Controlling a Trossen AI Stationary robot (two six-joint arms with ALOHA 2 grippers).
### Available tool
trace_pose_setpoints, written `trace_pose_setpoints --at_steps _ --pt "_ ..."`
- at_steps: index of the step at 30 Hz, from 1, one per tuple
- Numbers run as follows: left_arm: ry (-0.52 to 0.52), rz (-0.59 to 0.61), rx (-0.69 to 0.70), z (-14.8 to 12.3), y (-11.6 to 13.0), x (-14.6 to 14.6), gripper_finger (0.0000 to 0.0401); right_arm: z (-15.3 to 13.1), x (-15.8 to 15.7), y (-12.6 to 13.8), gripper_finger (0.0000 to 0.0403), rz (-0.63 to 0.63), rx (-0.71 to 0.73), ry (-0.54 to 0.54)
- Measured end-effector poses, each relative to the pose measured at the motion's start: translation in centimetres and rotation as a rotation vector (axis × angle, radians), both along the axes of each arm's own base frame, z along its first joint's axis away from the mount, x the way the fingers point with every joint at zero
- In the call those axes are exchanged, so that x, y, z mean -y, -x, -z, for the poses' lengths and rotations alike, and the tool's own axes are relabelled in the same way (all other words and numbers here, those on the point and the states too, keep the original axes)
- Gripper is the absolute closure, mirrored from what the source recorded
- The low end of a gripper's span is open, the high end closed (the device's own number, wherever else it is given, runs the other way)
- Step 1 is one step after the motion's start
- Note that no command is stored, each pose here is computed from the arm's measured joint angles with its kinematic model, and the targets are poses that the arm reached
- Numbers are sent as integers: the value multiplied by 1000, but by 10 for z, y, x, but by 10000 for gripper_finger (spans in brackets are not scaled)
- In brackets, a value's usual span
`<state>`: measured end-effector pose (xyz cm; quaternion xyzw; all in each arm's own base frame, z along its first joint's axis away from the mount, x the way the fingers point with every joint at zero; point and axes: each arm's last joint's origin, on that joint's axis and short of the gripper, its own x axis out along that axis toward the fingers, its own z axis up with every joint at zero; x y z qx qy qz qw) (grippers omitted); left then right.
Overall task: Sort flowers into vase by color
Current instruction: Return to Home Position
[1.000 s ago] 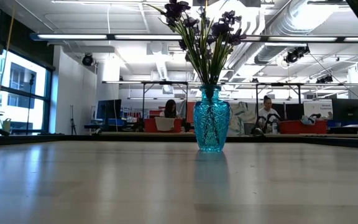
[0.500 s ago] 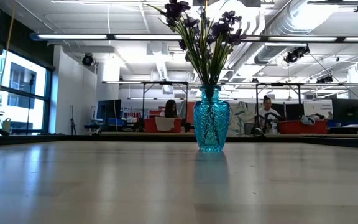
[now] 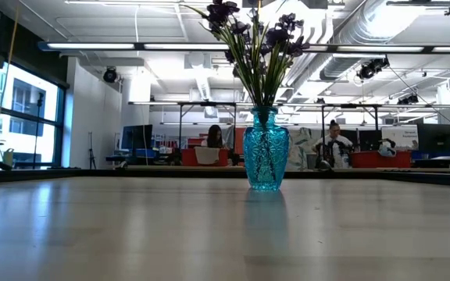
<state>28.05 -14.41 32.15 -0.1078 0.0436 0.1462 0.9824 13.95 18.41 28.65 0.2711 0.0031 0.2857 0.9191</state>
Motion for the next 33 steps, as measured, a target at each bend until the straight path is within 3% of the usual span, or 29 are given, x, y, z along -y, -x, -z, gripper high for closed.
trace_pose_setpoints --at_steps 9,18,26,33 --pt "2 -1 2 0 0 0 401 -17 2 4 258 -79 129 -134" --pt "95 -25 64 -13 5 -11 401 -39 14 6 258 43 390 -165" --pt "87 32 125 -39 20 -28 401 -72 29 -18 258 247 502 17" --pt "-25 71 181 -68 48 -44 401 -95 51 -47 286 369 442 187"
